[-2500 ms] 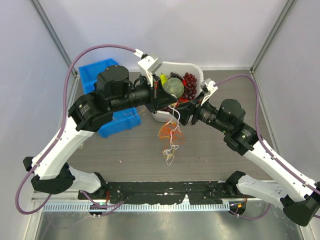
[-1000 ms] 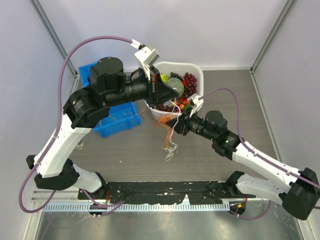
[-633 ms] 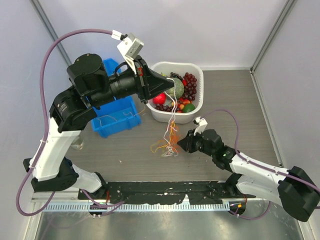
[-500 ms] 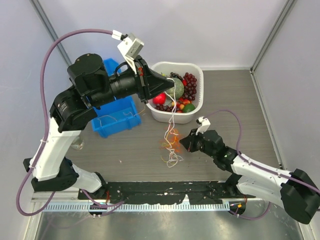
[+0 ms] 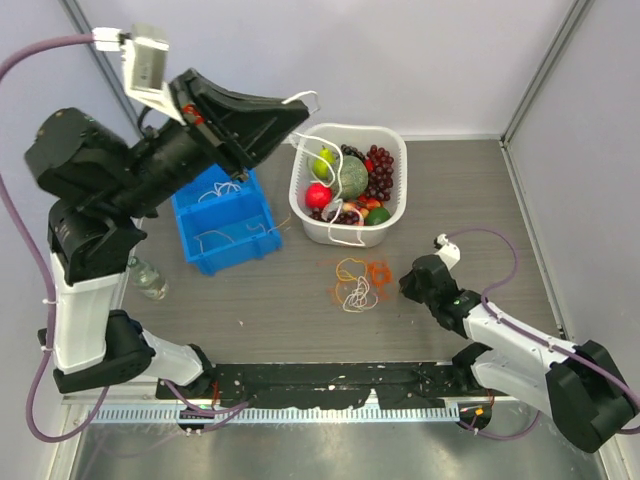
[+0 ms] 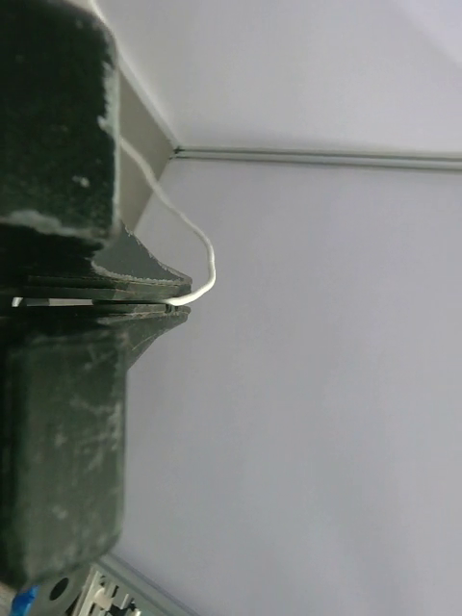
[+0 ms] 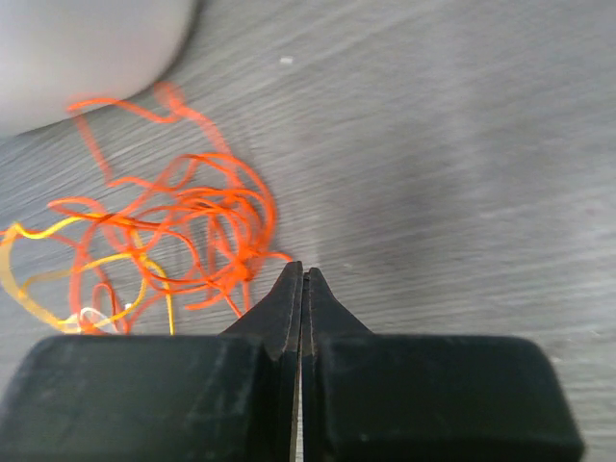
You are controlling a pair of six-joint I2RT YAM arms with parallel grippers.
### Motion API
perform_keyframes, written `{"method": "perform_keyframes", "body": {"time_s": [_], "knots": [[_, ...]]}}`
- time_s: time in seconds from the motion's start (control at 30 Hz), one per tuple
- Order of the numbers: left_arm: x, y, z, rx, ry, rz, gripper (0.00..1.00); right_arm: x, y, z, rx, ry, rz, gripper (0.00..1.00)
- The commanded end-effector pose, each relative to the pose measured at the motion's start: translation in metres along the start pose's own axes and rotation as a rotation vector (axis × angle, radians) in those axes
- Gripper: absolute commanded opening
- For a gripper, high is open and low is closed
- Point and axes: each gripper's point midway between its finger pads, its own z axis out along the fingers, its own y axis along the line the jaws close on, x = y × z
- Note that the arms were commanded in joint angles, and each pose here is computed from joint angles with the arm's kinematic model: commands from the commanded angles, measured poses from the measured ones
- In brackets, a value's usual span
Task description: Untangle the cables
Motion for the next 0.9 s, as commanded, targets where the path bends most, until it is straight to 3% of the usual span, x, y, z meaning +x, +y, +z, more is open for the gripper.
{"method": "perform_keyframes", "body": {"time_s": [0.0, 0.17, 0.37, 0.5, 0.63, 0.87], "knots": [[-0.065, -0.014, -0.018, 0.010, -0.213, 0.021, 0.00, 0.002, -0.038, 0.002, 0.172, -0.014, 0.159, 0.01], [-0.059, -0.008, -0.013, -0.015, -0.201, 0.013, 0.00, -0.014, -0.042, -0.004, 0.194, -0.077, 0.158, 0.01], [-0.031, 0.021, -0.011, -0.138, -0.115, 0.060, 0.00, -0.030, -0.010, -0.013, 0.028, -0.067, -0.084, 0.01], [0.004, 0.066, -0.017, -0.339, -0.012, 0.149, 0.00, -0.019, 0.015, -0.016, -0.132, -0.011, -0.147, 0.01], [0.025, 0.124, -0.023, -0.585, 0.058, 0.260, 0.00, -0.010, 0.020, -0.017, -0.182, 0.018, -0.171, 0.01], [0.015, 0.225, -0.050, -0.909, 0.013, 0.245, 0.00, -0.012, 0.026, -0.024, -0.233, -0.001, -0.179, 0.01]]}}
